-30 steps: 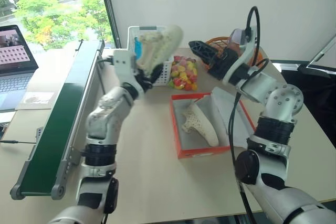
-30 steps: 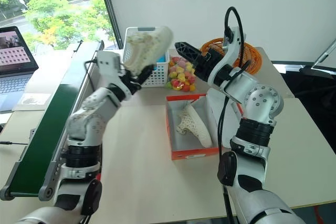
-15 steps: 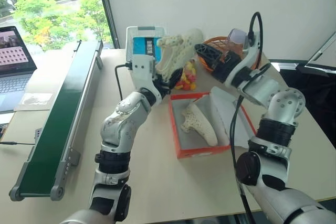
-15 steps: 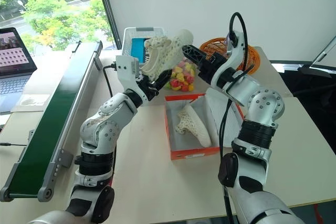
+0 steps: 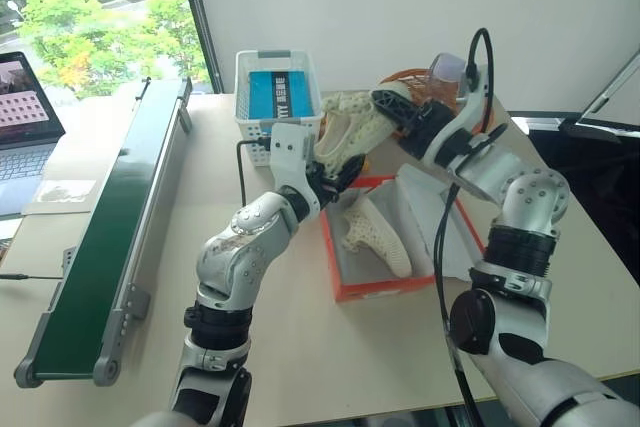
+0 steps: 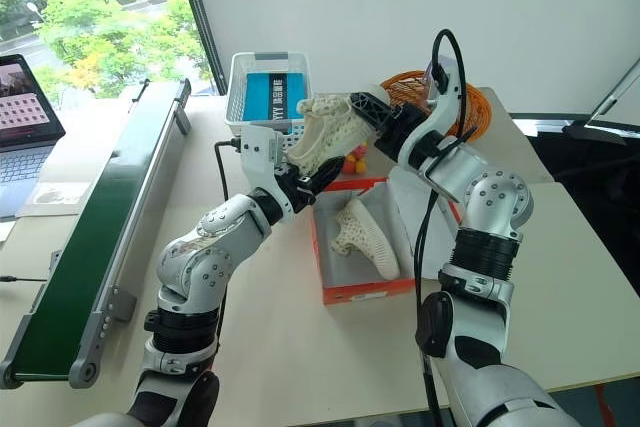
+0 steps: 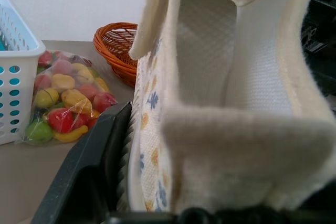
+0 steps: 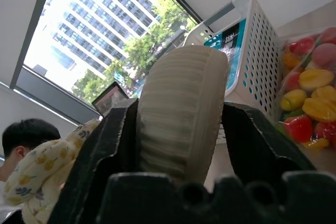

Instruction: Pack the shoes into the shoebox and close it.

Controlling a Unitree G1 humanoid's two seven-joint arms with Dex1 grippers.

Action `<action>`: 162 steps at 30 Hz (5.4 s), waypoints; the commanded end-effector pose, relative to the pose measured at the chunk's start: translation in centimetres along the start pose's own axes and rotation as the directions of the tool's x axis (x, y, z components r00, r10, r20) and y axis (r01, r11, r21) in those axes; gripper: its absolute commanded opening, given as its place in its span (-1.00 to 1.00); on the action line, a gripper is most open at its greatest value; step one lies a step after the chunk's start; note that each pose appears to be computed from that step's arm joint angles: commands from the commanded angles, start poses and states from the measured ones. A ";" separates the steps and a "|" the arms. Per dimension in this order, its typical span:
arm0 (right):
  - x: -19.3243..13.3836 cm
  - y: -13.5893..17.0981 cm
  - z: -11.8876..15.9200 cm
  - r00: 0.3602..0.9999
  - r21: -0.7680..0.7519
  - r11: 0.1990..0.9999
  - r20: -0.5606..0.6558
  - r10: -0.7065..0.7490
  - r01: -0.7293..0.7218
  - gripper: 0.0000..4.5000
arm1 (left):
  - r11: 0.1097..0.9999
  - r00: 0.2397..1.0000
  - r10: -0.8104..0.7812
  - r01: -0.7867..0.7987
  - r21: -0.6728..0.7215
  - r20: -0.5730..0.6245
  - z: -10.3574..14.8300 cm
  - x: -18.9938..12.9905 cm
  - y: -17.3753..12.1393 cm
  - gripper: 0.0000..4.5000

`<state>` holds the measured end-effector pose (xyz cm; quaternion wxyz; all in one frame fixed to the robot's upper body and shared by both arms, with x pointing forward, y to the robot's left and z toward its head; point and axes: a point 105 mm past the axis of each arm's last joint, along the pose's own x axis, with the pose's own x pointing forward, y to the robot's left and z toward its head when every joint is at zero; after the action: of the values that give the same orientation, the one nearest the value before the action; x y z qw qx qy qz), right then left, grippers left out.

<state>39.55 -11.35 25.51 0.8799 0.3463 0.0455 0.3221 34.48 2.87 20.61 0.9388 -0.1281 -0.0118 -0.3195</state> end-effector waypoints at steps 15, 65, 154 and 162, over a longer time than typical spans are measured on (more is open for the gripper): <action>-1.5 2.7 3.5 0.988 -0.219 0.966 -0.099 0.120 -0.140 -0.75 | 0.994 0.997 -0.071 0.074 0.080 -0.039 4.8 -4.3 5.9 1.00; -3.1 -11.5 -15.5 0.510 -0.437 0.793 -0.839 -0.189 -0.424 -0.75 | 0.848 0.834 -0.296 0.454 0.274 -0.466 -1.6 -10.3 2.2 1.00; -2.2 -0.4 -5.2 0.813 -0.417 0.852 -0.582 0.017 -0.316 0.97 | 0.784 0.775 -0.364 0.554 0.279 -0.517 -2.7 -8.6 1.3 1.00; -9.4 -2.6 0.7 0.850 -0.647 0.758 -0.441 -0.287 -0.081 0.65 | 0.744 0.728 -0.416 0.617 0.257 -0.545 -3.1 -8.2 1.0 1.00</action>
<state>34.79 -18.51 20.88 0.9074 -0.0737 0.2180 0.3518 28.47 8.48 15.59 0.7986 0.1500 0.1271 -0.5688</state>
